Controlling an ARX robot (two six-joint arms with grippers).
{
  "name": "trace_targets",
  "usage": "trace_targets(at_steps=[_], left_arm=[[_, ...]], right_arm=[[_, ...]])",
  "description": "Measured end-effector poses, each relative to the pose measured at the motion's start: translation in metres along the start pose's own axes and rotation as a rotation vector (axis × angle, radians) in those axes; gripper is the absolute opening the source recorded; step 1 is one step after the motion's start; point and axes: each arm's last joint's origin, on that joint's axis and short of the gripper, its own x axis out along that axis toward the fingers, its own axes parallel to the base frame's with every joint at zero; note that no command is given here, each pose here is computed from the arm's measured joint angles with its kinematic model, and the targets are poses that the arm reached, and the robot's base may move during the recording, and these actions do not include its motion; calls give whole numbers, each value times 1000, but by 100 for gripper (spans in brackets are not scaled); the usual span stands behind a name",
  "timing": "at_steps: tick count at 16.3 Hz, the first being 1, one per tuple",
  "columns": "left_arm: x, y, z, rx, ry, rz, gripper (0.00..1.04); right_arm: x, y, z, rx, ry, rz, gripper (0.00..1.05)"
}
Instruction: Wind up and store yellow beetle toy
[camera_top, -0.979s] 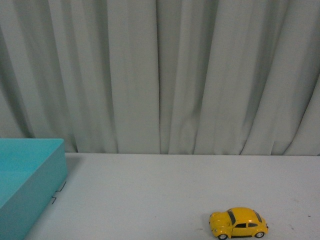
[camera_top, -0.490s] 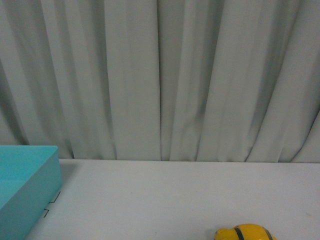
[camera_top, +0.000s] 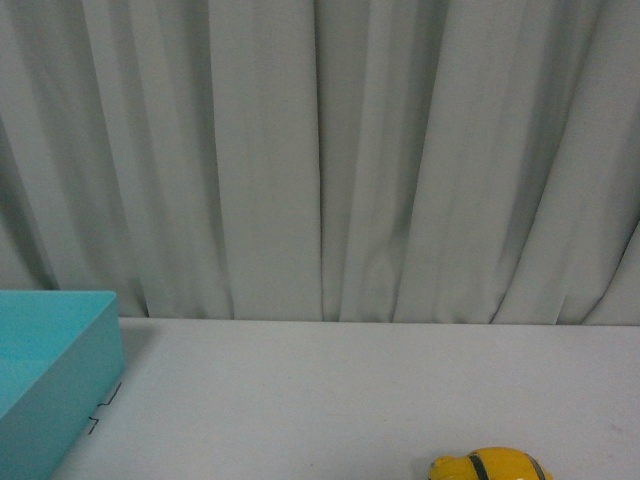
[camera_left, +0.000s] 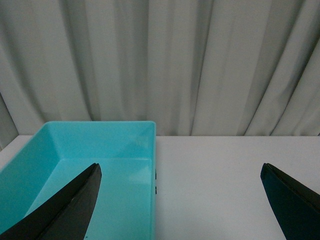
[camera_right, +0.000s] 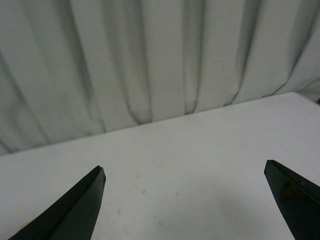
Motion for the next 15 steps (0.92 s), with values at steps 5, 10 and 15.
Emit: trace_targets(at_steps=[5,10,15], left_arm=[[0,0,0,0,0,2,98],[0,0,0,0,0,0,98],[0,0,0,0,1,0,98]], right_arm=[[54,-27,69,-98,-193,143,98],[77,-33,82,-146,-213,241,98],[128,-25,106,-296,-171,566,98]])
